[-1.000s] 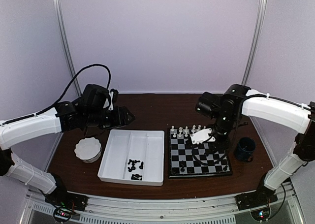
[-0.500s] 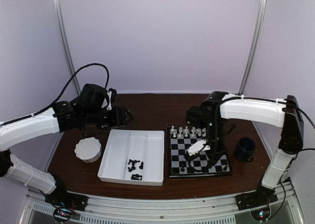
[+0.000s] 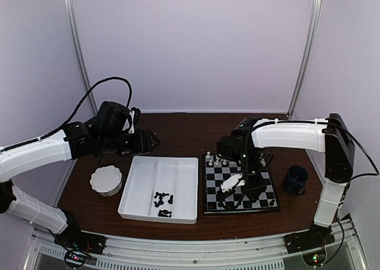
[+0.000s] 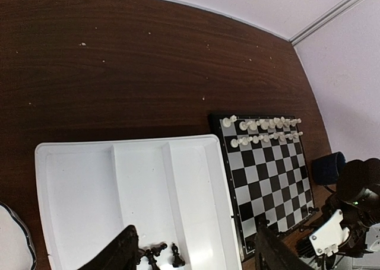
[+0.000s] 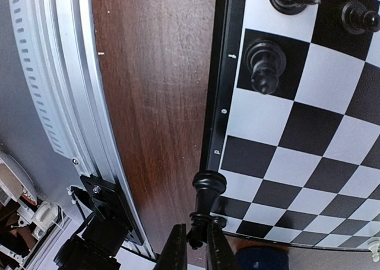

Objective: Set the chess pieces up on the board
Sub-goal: Place the queen at d8.

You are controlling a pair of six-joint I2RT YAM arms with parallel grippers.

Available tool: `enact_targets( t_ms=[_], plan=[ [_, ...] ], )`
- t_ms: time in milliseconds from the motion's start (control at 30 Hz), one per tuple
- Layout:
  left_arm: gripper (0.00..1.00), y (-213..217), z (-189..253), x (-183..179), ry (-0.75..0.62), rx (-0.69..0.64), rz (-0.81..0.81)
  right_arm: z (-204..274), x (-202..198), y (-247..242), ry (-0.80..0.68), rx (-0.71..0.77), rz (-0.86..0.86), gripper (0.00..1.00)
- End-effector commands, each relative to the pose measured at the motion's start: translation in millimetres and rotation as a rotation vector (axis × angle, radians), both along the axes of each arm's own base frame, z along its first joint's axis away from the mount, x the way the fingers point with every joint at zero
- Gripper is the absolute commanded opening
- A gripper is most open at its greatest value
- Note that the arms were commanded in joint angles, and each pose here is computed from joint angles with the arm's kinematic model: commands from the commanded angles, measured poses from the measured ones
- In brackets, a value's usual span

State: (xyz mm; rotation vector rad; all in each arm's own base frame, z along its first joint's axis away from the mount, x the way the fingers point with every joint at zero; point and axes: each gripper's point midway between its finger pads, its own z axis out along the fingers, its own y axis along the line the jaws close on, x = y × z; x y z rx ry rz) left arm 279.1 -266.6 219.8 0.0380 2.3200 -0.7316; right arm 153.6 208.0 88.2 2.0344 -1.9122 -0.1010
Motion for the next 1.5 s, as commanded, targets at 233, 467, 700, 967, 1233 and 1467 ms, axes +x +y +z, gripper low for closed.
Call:
enact_targets(
  t_ms=[233,467,700,967,1233,1467],
  plan=[
    [0.67,1,7,5,-0.029,-0.008,0.008,-15,17,5,-0.069,-0.043,0.004,0.05],
    [0.67,-1,1,6,-0.018,-0.004,0.006,-20,19,3,-0.074,-0.059,0.000,0.05],
    [0.67,-4,-2,7,-0.012,-0.003,-0.001,-24,16,1,-0.063,-0.071,0.000,0.08],
    [0.67,-4,-5,7,-0.006,0.001,-0.002,-28,12,-2,-0.043,-0.091,0.003,0.08],
    [0.67,-4,-7,6,0.002,0.002,-0.003,-28,13,-3,-0.052,-0.099,0.005,0.15],
    [0.67,-3,-9,6,0.003,0.006,-0.004,-14,13,1,-0.073,-0.056,-0.007,0.24]
  ],
)
